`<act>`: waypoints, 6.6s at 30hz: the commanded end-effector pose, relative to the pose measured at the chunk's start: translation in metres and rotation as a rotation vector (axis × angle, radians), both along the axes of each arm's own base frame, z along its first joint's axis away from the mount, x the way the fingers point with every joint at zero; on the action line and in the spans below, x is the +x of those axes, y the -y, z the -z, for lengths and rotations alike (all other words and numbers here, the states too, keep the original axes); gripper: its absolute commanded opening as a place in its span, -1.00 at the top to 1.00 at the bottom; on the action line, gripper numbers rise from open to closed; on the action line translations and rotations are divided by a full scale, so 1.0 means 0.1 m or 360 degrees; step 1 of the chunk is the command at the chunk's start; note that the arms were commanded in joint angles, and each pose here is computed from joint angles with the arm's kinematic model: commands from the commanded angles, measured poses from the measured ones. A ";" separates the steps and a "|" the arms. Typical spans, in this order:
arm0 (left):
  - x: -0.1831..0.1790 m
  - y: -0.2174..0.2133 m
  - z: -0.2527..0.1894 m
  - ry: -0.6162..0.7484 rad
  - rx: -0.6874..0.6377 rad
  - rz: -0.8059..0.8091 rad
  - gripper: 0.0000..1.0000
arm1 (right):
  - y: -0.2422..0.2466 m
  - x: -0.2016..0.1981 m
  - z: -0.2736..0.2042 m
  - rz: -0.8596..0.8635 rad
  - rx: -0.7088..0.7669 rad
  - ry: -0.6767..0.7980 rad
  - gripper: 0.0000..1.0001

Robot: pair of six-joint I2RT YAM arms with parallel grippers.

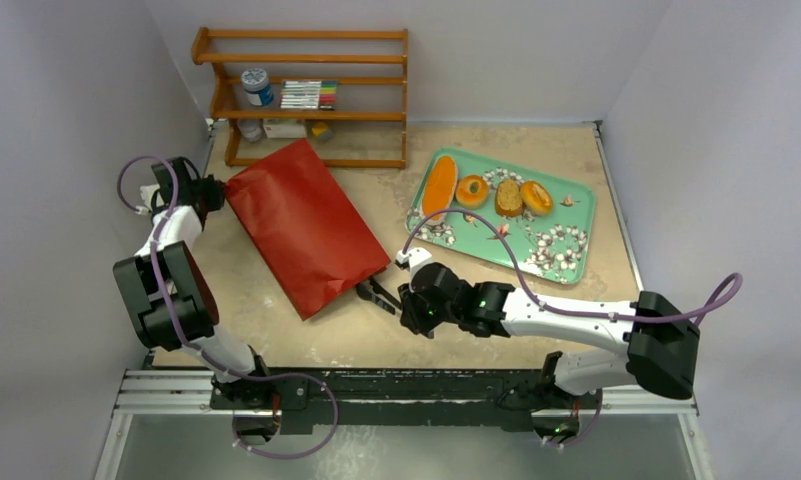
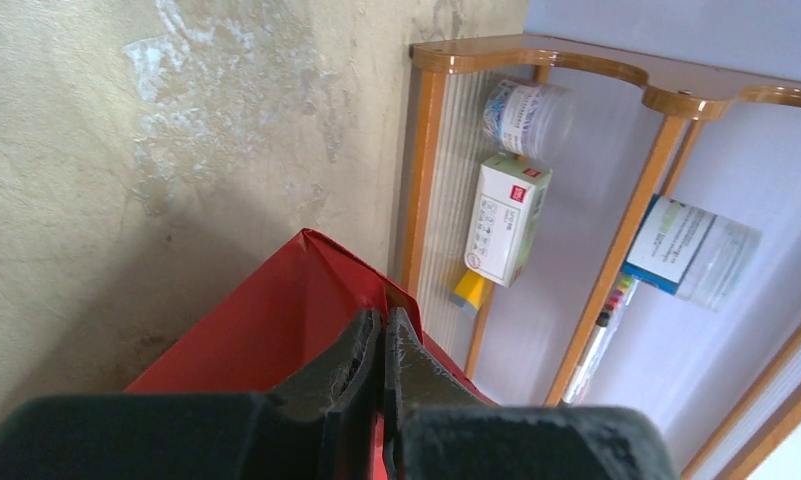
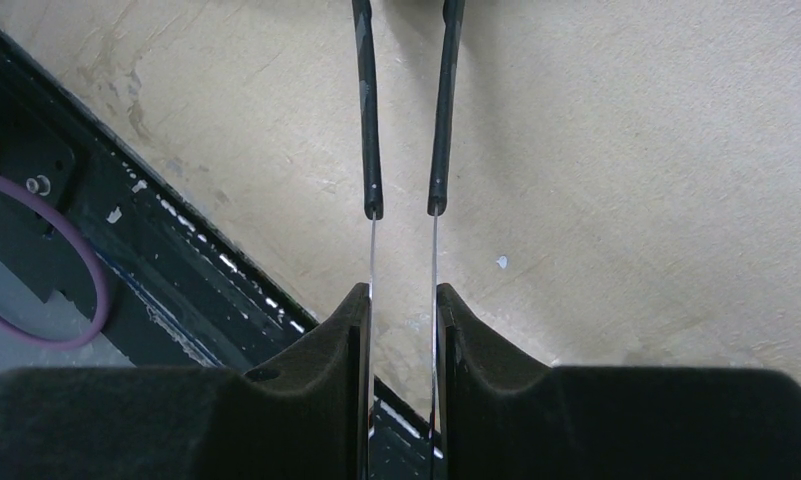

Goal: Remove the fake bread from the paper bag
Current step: Take out the fake bread from the paper bag.

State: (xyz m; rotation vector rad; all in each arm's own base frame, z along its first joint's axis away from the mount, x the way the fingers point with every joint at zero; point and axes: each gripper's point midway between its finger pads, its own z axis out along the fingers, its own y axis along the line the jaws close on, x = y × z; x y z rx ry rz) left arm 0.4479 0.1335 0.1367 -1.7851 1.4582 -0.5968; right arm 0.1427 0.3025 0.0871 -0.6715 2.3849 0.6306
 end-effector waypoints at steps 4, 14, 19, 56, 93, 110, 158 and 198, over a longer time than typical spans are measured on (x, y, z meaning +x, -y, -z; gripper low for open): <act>0.08 0.08 -0.88 0.0356 0.0085 0.0036 1.00 | -0.12 0.12 -0.18 0.0048 0.0097 0.0097 0.46; -0.14 0.32 -1.14 0.0421 0.0154 0.0114 1.00 | -0.21 0.16 -0.21 0.0034 0.0081 0.0102 0.47; -0.22 0.36 -0.95 0.0356 0.0147 0.0133 1.00 | -0.28 0.20 -0.25 0.0017 0.0086 0.0117 0.49; -0.21 0.64 -1.64 0.0592 0.0189 0.0133 1.00 | -0.39 0.36 -0.47 -0.0002 0.0073 0.0214 0.55; -0.72 0.54 -0.33 -0.0048 0.0269 -0.0036 1.00 | -0.37 0.44 -0.30 -0.0020 -0.0032 0.0154 0.57; -1.02 0.23 0.48 -0.0380 0.0156 -0.0203 1.00 | 0.09 0.37 -0.20 0.0027 -0.0236 0.0184 0.25; -0.64 -0.05 0.68 -0.0438 0.0034 -0.0120 1.00 | 0.13 0.25 0.42 0.0144 -0.0351 -0.0044 -0.32; -0.58 -0.36 0.73 -0.0427 -0.0009 -0.0235 1.00 | 0.08 0.07 0.34 0.0015 -0.0243 -0.0113 0.21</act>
